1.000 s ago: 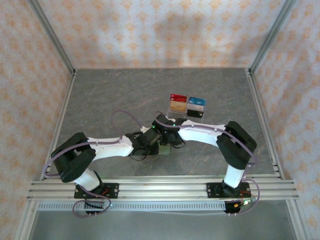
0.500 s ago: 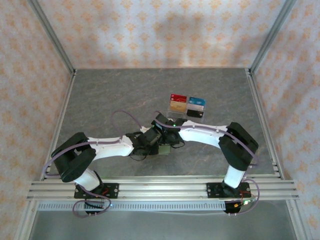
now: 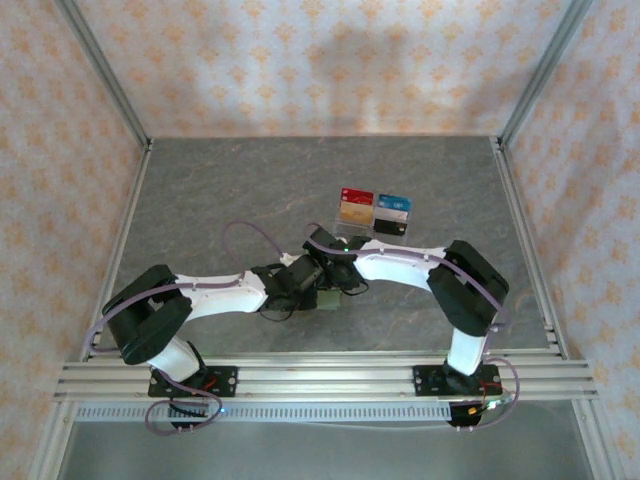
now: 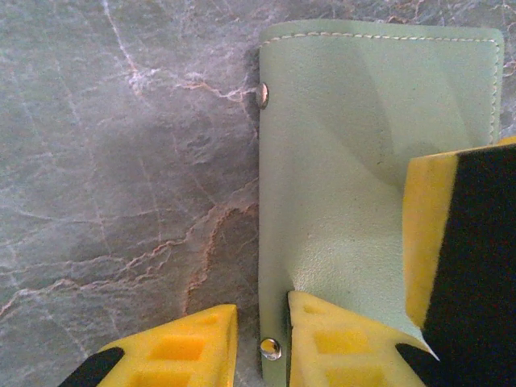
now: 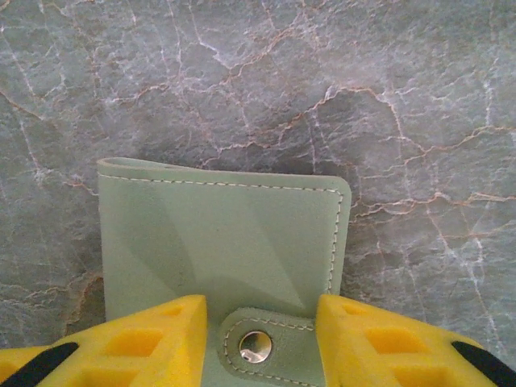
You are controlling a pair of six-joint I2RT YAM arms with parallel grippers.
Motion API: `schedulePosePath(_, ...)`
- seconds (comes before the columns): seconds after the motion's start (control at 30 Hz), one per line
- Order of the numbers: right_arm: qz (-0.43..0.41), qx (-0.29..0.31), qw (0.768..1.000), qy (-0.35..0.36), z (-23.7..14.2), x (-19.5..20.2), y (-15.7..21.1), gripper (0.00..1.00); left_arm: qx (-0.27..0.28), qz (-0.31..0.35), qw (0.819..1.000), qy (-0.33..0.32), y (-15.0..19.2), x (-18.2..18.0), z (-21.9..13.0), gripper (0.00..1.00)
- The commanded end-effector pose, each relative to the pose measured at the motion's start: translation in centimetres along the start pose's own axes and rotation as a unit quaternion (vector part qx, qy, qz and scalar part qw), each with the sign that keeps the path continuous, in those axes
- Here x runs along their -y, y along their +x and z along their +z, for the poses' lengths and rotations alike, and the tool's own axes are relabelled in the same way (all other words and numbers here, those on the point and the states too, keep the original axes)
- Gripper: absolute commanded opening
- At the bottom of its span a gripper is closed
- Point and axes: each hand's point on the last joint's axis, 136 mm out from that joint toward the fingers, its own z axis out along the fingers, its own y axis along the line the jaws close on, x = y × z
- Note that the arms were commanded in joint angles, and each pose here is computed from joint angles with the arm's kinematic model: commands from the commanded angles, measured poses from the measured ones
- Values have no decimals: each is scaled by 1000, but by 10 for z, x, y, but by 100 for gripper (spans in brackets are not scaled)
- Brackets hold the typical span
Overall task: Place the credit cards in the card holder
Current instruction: Open the button on the card holder.
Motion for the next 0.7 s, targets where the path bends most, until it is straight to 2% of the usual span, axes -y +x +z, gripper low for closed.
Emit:
schedulePosePath(0.0,-27,-40,999,24,15,9,27,41,-2,-1,998,-60,5,-29,7,22)
schedulePosePath(0.17,-36,-46,996,67,25,22,34,38,-2,-4,998,-63,6,-31,6,22)
schedulePosePath(0.3,-35,-47,995,85,28,31,42,30,-1,-8,998,-68,5,-34,6,22)
schedulePosePath(0.43,-29,-31,996,74,16,29,37,21,-3,-13,997,-79,6,-38,7,21)
schedulePosePath(0.57,-33,-11,998,54,-5,20,26,2,-3,-19,996,-93,6,-43,7,17)
schedulePosePath(0.67,-33,-8,999,37,-14,16,23,0,-2,-21,995,-98,6,-45,7,16)
